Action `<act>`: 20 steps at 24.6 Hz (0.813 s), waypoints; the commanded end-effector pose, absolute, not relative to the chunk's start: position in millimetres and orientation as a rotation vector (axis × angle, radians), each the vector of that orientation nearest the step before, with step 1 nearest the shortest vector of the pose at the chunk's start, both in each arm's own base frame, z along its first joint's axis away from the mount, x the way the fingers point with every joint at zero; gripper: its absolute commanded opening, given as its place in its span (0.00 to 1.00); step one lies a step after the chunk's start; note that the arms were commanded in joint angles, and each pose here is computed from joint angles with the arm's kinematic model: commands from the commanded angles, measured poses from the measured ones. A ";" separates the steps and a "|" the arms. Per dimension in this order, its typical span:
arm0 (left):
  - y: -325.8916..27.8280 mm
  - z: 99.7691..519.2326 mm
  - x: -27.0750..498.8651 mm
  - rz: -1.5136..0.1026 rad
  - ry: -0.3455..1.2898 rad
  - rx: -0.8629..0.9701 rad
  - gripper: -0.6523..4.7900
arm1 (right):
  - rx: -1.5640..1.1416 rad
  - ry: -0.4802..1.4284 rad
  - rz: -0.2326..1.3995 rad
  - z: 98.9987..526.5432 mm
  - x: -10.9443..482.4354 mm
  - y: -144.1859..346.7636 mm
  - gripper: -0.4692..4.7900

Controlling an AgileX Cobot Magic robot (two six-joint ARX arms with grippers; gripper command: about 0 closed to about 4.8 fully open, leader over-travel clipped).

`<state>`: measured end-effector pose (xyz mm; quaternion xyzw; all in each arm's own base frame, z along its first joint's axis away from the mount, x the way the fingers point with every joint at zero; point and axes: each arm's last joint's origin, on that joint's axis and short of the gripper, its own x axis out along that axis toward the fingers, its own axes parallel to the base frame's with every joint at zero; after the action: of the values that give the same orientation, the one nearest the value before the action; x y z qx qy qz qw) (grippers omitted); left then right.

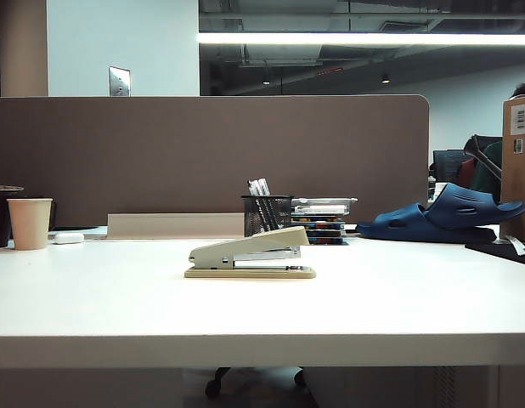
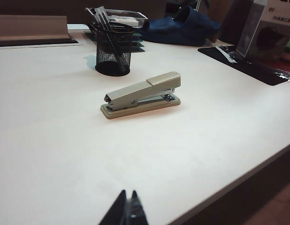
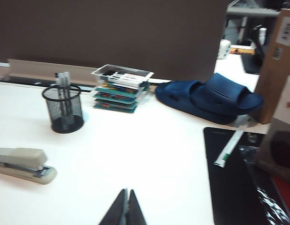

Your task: Press the stapler down.

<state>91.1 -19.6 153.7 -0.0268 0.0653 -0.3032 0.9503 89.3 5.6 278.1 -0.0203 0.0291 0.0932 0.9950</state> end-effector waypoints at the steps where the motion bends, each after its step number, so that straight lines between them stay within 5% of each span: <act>1: -19.8 153.5 90.9 -0.622 0.144 -0.074 0.11 | -0.034 0.089 0.243 298.4 100.1 7.3 0.07; 10: -19.7 153.5 91.0 -0.618 0.143 -0.073 0.11 | 0.028 0.366 0.398 360.2 166.9 12.1 0.07; 20: -19.7 153.6 91.0 -0.618 0.142 -0.073 0.11 | 0.093 0.562 0.605 369.6 258.2 44.4 0.07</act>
<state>91.2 -19.6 153.7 -0.0354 0.0681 -0.3020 0.9502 251.1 38.2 369.0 0.0462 0.2750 0.2823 0.9179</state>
